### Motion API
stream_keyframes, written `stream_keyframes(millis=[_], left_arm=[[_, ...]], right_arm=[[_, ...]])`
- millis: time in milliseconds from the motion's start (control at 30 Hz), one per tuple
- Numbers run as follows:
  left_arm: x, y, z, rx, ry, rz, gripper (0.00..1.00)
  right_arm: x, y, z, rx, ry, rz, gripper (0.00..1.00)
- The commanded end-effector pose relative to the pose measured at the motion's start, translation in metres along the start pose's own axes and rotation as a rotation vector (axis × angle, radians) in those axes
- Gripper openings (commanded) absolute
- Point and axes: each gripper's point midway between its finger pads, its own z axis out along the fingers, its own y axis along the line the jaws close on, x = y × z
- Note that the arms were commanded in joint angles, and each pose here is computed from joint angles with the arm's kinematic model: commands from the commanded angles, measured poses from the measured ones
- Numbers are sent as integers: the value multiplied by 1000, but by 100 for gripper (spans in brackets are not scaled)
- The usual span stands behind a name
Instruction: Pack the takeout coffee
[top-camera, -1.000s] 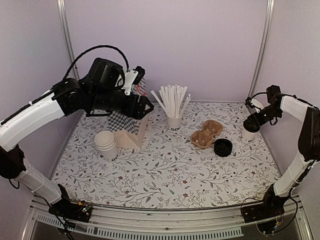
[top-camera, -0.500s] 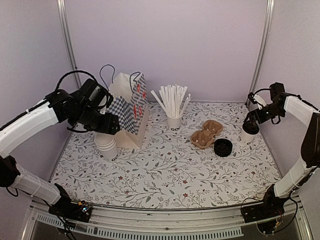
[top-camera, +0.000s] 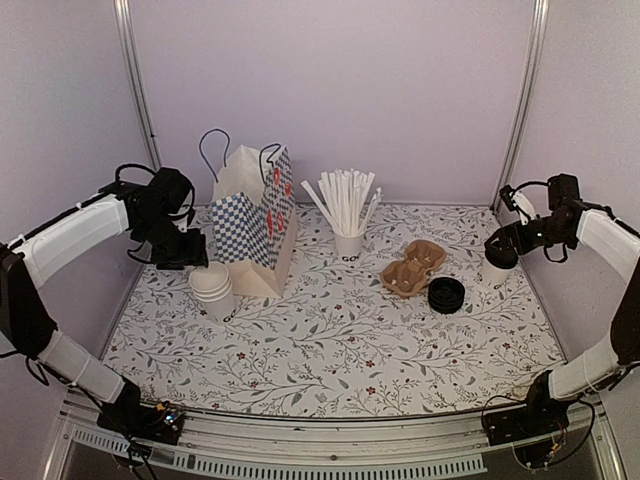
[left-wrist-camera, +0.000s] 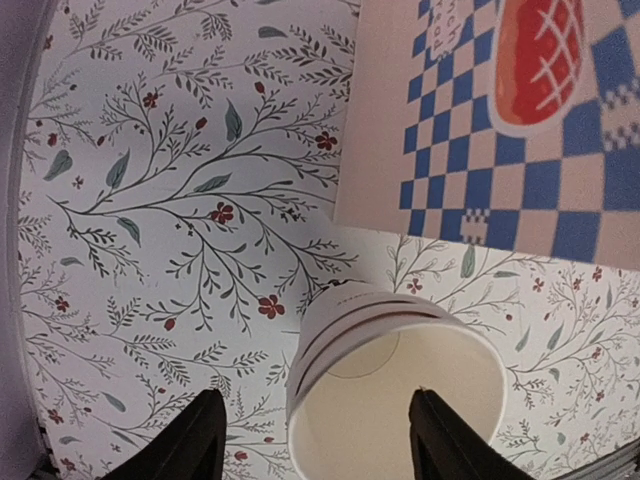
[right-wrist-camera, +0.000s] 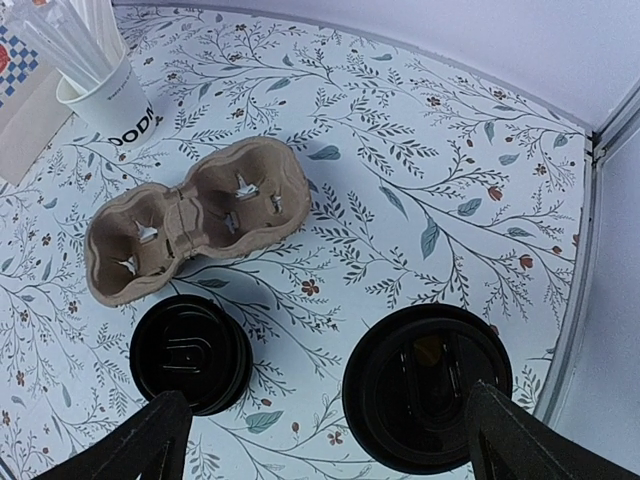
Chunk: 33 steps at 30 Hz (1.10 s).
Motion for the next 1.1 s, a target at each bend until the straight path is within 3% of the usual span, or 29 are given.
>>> stream_keyframes(millis=[0, 267, 433, 767, 867, 1067], left_arm=[[-5, -6, 11, 50, 19, 45, 56], [1, -1, 27, 59, 50, 49, 35], [0, 2, 28, 48, 39, 61, 29], [-3, 17, 26, 1, 19, 65, 6], [-4, 22, 24, -6, 12, 63, 1], [-8, 40, 17, -54, -8, 55, 0]], right_arm=[[-12, 4, -7, -12, -60, -7, 99], [-15, 6, -3, -46, -58, -1, 99], [-15, 6, 0, -63, -50, 7, 99], [-12, 9, 3, -82, -41, 13, 99], [-11, 9, 3, -81, -37, 13, 99], [-12, 10, 2, -85, -39, 13, 99]])
